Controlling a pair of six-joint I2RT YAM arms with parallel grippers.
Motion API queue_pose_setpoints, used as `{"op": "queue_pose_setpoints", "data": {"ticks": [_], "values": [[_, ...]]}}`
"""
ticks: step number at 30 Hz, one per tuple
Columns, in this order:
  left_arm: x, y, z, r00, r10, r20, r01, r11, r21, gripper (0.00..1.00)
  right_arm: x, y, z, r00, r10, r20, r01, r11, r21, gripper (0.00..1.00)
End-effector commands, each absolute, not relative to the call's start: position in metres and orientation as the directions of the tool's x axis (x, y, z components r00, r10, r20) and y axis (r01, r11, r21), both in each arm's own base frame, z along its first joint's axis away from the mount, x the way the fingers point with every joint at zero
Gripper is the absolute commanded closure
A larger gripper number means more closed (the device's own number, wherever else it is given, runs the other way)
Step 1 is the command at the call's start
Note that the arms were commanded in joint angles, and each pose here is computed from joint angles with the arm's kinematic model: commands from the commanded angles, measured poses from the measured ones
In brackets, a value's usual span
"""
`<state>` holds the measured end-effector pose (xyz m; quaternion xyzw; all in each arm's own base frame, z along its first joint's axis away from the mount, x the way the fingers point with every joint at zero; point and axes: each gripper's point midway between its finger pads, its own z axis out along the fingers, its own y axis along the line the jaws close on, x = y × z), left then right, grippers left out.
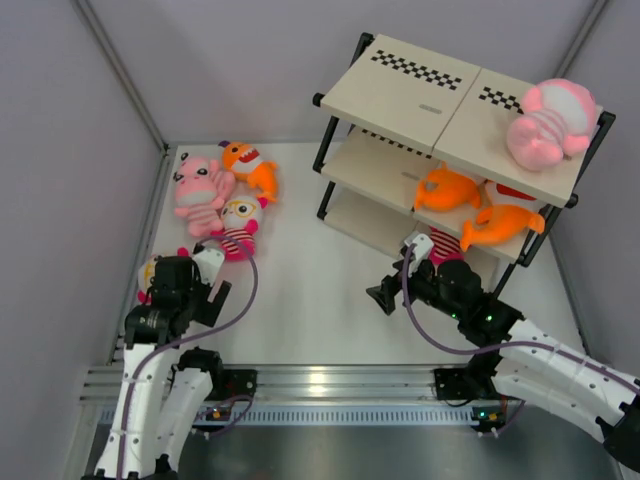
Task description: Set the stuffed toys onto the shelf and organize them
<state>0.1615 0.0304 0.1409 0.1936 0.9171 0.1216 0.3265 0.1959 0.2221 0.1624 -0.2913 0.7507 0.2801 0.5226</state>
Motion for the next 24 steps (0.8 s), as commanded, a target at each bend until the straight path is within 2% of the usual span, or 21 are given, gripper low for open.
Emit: {"op": "queue_pose_setpoints", "data": {"ticks": [1, 7, 11, 13, 14, 16, 20, 21, 22, 24], "values": [[0.171, 0.042, 0.143, -0.729, 0.392, -0.561, 0.191, 0.903, 0.384, 0.01, 0.205, 0.229, 0.200, -0.248, -0.026, -0.968, -0.706, 0.690, 0.163, 0.01], [0.162, 0.065, 0.124, -0.814, 0.412, -0.409, 0.198, 0.859, 0.472, 0.01, 0.192, 0.247, 0.233, -0.194, 0.072, -0.978, -0.788, 0.582, 0.199, 0.01], [0.164, 0.066, 0.124, -0.863, 0.392, -0.319, 0.223, 0.861, 0.457, 0.01, 0.201, 0.246, 0.243, -0.194, 0.145, -0.970, -0.753, 0.611, 0.242, 0.01], [0.174, 0.061, 0.139, -0.838, 0.430, -0.337, 0.265, 0.859, 0.438, 0.01, 0.207, 0.240, 0.250, -0.266, 0.235, -0.935, -0.677, 0.644, 0.355, 0.00], [0.180, 0.062, 0.143, -0.819, 0.482, -0.311, 0.326, 0.837, 0.440, 0.01, 0.205, 0.239, 0.254, -0.282, 0.252, -0.926, -0.671, 0.638, 0.378, 0.01], [0.192, 0.069, 0.165, -0.805, 0.483, -0.345, 0.324, 0.844, 0.427, 0.01, 0.203, 0.238, 0.263, -0.263, 0.262, -0.928, -0.680, 0.632, 0.371, 0.01], [0.208, 0.094, 0.163, -0.854, 0.384, -0.351, 0.290, 0.911, 0.293, 0.01, 0.204, 0.238, 0.255, -0.256, 0.211, -0.943, -0.689, 0.645, 0.331, 0.01], [0.206, 0.107, 0.159, -0.884, 0.326, -0.335, 0.240, 0.932, 0.273, 0.02, 0.204, 0.239, 0.252, -0.261, 0.198, -0.945, -0.690, 0.646, 0.326, 0.01], [0.207, 0.110, 0.142, -0.916, 0.289, -0.277, 0.230, 0.946, 0.227, 0.05, 0.205, 0.242, 0.245, -0.278, 0.169, -0.946, -0.693, 0.647, 0.319, 0.01], [0.212, 0.110, 0.132, -0.938, 0.246, -0.245, 0.203, 0.961, 0.187, 0.10, 0.205, 0.246, 0.240, -0.294, 0.146, -0.945, -0.698, 0.642, 0.316, 0.01]]}}
